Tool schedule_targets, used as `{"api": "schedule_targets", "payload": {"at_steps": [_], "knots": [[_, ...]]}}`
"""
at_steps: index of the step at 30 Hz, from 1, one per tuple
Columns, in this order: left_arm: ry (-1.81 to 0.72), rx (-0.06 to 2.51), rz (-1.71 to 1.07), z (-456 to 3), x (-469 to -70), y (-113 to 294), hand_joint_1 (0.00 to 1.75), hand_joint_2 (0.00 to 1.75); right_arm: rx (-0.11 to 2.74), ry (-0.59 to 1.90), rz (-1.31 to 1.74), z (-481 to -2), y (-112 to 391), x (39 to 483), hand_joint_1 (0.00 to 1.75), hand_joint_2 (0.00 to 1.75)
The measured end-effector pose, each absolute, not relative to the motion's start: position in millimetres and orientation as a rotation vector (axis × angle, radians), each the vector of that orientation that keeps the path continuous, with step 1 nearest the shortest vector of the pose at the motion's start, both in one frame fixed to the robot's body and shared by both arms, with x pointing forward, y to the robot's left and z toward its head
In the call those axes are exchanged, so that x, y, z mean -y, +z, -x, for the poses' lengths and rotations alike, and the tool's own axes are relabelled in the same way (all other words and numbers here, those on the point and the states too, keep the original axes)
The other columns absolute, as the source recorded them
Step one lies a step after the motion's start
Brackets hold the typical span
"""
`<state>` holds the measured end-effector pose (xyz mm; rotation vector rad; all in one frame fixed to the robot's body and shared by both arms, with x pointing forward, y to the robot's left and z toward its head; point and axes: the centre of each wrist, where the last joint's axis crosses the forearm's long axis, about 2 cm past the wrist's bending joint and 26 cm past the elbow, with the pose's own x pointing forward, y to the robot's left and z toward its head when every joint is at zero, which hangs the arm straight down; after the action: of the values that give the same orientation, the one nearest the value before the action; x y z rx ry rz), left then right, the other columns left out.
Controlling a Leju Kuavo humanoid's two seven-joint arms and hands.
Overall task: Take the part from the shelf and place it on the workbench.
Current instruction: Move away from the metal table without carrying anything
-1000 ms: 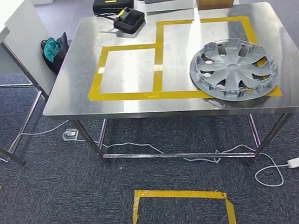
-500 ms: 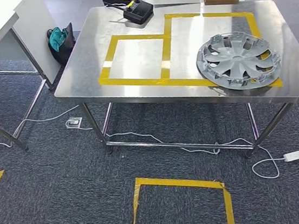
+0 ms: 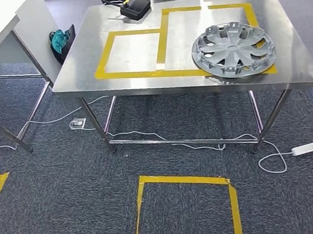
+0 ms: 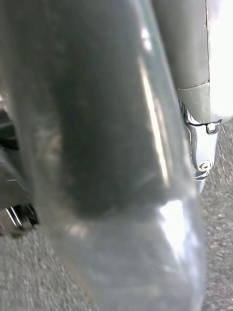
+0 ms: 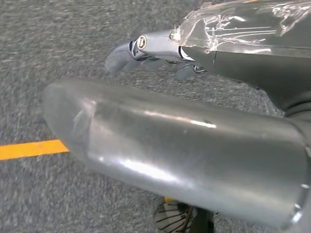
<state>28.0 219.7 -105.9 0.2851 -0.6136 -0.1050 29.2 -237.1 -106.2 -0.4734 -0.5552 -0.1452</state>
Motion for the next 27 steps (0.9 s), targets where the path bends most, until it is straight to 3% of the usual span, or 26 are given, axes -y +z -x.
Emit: {"api": "schedule_targets", "payload": {"at_steps": [12, 27], "knots": [[-0.060, 0.684, -0.287, -44.3, -206.1, -102.0, 0.00, 0.00, 0.564, -0.120, 0.476, -32.2, -107.5, 251.9, 0.00, 0.00], [0.034, 0.684, -0.281, -30.9, -227.3, -107.0, 0.00, 0.00, 0.621, -0.057, 0.493, -37.2, -106.2, 244.8, 0.00, 0.00]]}}
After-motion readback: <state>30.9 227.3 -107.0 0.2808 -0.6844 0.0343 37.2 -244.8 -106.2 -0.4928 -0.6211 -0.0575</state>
